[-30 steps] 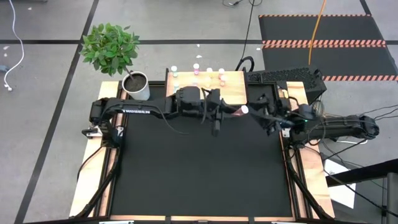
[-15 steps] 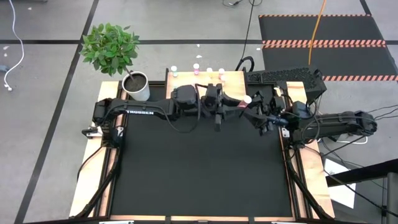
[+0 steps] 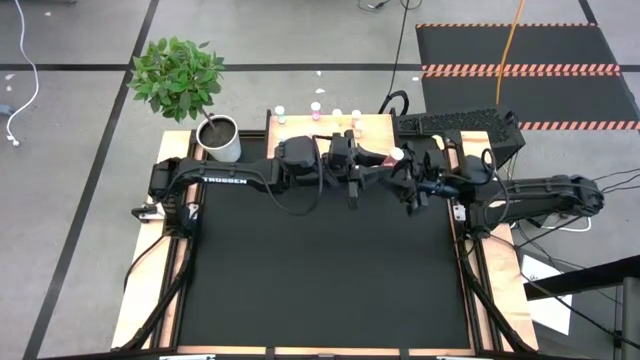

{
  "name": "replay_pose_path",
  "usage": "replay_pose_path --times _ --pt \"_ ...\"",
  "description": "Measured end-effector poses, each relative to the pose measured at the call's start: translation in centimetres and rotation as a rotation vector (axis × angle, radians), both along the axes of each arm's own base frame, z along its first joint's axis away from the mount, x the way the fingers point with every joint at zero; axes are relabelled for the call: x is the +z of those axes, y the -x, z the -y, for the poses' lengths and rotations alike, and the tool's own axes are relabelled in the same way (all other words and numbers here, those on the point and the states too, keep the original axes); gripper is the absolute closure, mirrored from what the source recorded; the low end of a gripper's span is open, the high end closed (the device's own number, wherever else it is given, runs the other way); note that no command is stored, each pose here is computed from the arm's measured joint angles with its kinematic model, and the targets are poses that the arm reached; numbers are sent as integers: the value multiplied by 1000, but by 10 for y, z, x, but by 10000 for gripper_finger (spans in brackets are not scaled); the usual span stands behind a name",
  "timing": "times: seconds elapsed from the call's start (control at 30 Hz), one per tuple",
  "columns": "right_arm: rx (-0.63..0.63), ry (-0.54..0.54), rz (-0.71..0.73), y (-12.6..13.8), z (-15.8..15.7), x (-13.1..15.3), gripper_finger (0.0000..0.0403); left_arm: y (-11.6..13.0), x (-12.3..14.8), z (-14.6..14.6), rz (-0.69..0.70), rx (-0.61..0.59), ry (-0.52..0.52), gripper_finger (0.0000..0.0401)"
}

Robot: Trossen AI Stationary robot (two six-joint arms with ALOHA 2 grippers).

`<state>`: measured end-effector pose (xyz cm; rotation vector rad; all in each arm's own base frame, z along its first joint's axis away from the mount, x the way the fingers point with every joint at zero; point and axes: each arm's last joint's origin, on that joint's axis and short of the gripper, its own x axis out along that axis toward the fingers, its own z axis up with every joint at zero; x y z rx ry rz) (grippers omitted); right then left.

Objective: Pick and place medicine bottles onto shelf by color
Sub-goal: Put the orange pill bottle on the shelf aligned with the other orange pill bottles

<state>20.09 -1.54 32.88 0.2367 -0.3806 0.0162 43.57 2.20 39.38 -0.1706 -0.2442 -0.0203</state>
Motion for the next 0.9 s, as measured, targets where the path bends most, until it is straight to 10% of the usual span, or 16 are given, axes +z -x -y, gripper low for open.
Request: replay_pose_path --times 0.9 --pt "-20 -11 3 7 0 3 310 -1 -6 0 -86 5 2 290"
